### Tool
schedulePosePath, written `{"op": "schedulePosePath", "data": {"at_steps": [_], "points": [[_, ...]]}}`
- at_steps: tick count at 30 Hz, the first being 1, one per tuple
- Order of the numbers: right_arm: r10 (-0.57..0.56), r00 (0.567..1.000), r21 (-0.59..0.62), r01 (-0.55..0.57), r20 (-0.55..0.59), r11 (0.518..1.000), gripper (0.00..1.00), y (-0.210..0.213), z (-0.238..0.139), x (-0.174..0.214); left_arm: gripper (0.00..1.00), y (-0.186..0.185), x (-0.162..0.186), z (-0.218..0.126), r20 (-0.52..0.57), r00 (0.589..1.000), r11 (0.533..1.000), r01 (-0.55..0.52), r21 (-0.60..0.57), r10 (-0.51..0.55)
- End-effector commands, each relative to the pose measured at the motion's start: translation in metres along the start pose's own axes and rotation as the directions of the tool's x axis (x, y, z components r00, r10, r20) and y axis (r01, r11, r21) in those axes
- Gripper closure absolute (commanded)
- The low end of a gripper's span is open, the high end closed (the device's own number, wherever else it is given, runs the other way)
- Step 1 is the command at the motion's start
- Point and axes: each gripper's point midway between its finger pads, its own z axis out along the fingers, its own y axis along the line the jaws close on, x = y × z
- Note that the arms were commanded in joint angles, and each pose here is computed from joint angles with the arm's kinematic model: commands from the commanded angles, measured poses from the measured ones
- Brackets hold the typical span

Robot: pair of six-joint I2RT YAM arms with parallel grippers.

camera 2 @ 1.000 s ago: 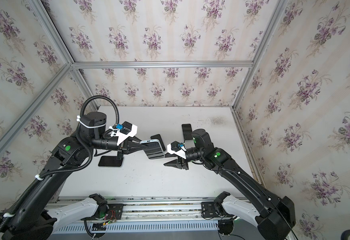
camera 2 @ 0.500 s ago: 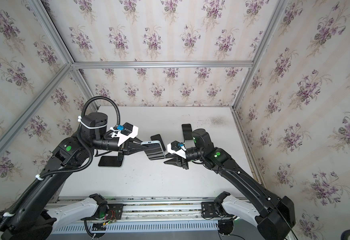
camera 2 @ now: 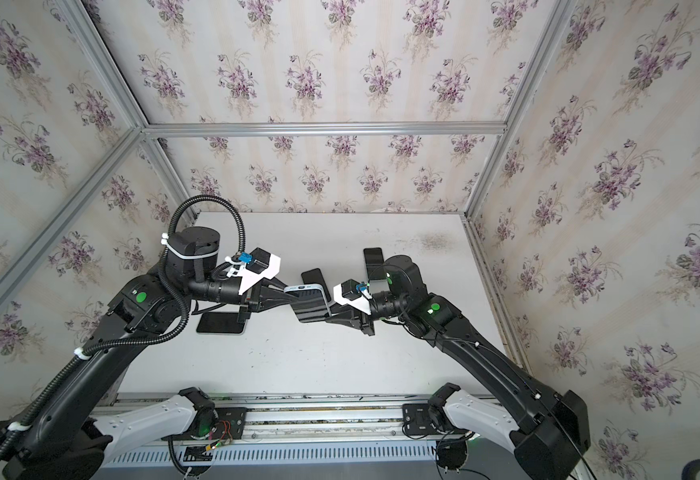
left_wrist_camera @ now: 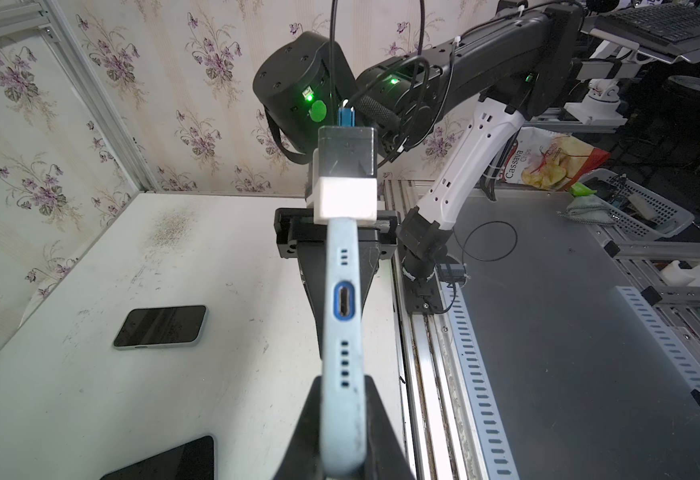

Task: Take the phone out of the phone case
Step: 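Hold the phone upright with the left gripper while the right gripper approaches its top edge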

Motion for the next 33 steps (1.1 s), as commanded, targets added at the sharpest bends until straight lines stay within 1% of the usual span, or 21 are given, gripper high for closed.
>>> {"op": "schedulePosePath", "data": {"at_steps": [1,8,16,23,27,30,33], "points": [[-0.028,0.999,-0.006,0.028,0.019,1.0,0.75,0.002,-0.001,-0.005,1.0,0.0,-0.011,-0.002,0.033,0.998,0.999,-0.053,-0.006,0.053],[-0.018,1.0,-0.007,0.018,-0.001,1.0,0.7,0.002,0.001,0.003,1.0,0.001,-0.013,-0.002,0.036,0.998,0.999,-0.054,-0.005,0.054],[-0.006,1.0,0.001,0.006,-0.017,1.0,0.7,-0.002,0.004,0.011,1.0,0.001,-0.014,-0.002,0.038,0.998,0.999,-0.052,-0.006,0.052],[-0.025,1.0,0.009,0.025,-0.01,1.0,0.79,-0.003,0.004,0.011,1.0,0.001,-0.013,-0.002,0.037,0.998,0.999,-0.047,-0.003,0.047],[-0.03,1.0,0.011,0.03,-0.009,1.0,0.85,-0.003,0.004,0.011,1.0,0.001,-0.012,-0.001,0.037,0.998,0.999,-0.045,0.001,0.045],[-0.033,0.999,0.008,0.033,-0.014,0.999,0.92,-0.003,0.004,0.012,1.0,0.001,-0.012,0.0,0.038,0.998,0.999,-0.042,0.006,0.041],[-0.04,0.999,0.01,0.04,-0.03,0.999,0.95,-0.003,0.004,0.016,1.0,0.0,-0.013,-0.001,0.04,0.998,0.999,-0.038,0.007,0.037]]}}
